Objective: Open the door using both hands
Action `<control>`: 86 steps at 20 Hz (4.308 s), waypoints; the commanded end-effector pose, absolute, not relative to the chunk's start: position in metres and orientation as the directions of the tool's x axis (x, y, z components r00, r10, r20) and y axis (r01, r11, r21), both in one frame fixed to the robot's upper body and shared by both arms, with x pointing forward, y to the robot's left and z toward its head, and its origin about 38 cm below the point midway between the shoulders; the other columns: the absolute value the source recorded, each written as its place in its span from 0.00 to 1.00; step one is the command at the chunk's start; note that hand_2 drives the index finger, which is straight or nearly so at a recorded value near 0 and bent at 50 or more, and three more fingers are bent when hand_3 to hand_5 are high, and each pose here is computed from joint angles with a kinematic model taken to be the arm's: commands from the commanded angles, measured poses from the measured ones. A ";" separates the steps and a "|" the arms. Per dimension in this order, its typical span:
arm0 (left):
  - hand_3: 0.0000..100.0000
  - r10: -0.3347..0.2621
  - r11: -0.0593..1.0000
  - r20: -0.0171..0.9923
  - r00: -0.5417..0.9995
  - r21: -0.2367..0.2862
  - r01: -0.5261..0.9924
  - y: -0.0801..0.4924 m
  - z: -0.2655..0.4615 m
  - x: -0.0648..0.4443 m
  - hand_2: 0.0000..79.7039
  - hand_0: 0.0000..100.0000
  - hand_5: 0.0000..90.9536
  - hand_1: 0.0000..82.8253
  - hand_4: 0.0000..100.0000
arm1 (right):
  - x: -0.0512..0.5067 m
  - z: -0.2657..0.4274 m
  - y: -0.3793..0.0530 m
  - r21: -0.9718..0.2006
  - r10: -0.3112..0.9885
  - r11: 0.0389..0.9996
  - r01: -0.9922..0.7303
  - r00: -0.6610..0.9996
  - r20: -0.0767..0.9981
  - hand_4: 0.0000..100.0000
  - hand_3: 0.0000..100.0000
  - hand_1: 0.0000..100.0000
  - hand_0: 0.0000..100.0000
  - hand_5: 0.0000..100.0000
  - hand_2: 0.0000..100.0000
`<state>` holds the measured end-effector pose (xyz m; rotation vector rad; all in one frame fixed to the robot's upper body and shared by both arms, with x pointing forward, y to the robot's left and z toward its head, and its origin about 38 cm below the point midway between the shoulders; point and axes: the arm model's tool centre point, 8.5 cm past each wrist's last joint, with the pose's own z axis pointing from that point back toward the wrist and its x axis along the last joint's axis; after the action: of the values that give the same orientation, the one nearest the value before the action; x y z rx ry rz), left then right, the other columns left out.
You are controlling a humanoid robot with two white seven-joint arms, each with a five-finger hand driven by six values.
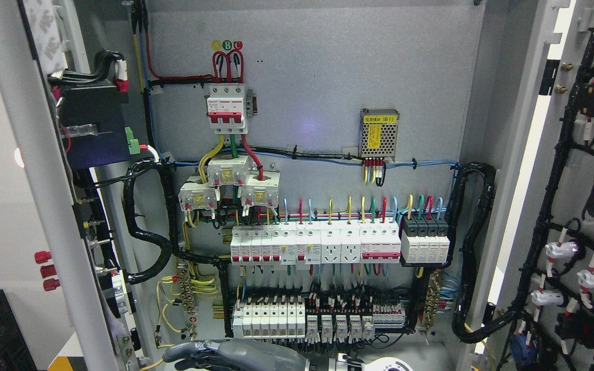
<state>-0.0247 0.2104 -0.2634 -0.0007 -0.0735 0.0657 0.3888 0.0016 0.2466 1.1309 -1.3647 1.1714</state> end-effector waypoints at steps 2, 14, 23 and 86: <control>0.00 0.052 0.999 0.073 0.996 -0.005 -0.052 0.210 -0.263 -0.025 0.00 0.00 0.00 0.00 0.00 | 0.366 0.250 0.037 -0.087 -0.081 0.015 -0.996 -0.088 0.993 0.00 0.00 0.00 0.19 0.00 0.00; 0.00 0.052 0.999 0.072 0.996 -0.003 -0.052 0.211 -0.263 -0.025 0.00 0.00 0.00 0.00 0.00 | 0.353 0.262 0.061 -0.077 -0.136 -0.026 -0.997 -0.073 0.988 0.00 0.00 0.00 0.19 0.00 0.00; 0.00 0.052 0.999 0.073 0.996 -0.003 -0.052 0.211 -0.263 -0.025 0.00 0.00 0.00 0.00 0.00 | 0.348 0.264 0.072 -0.054 -0.136 -0.045 -0.997 -0.048 0.990 0.00 0.00 0.00 0.19 0.00 0.00; 0.00 -0.277 0.820 0.953 0.126 0.166 0.548 0.179 -0.013 0.173 0.00 0.00 0.00 0.00 0.00 | 0.343 0.209 -0.127 -0.056 -0.142 0.619 -0.783 -0.182 0.973 0.00 0.00 0.00 0.19 0.00 0.00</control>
<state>0.1604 0.2204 -0.1215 -0.0843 -1.0067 -0.4548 0.3624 -0.0655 0.1928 0.9332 -1.5495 0.7334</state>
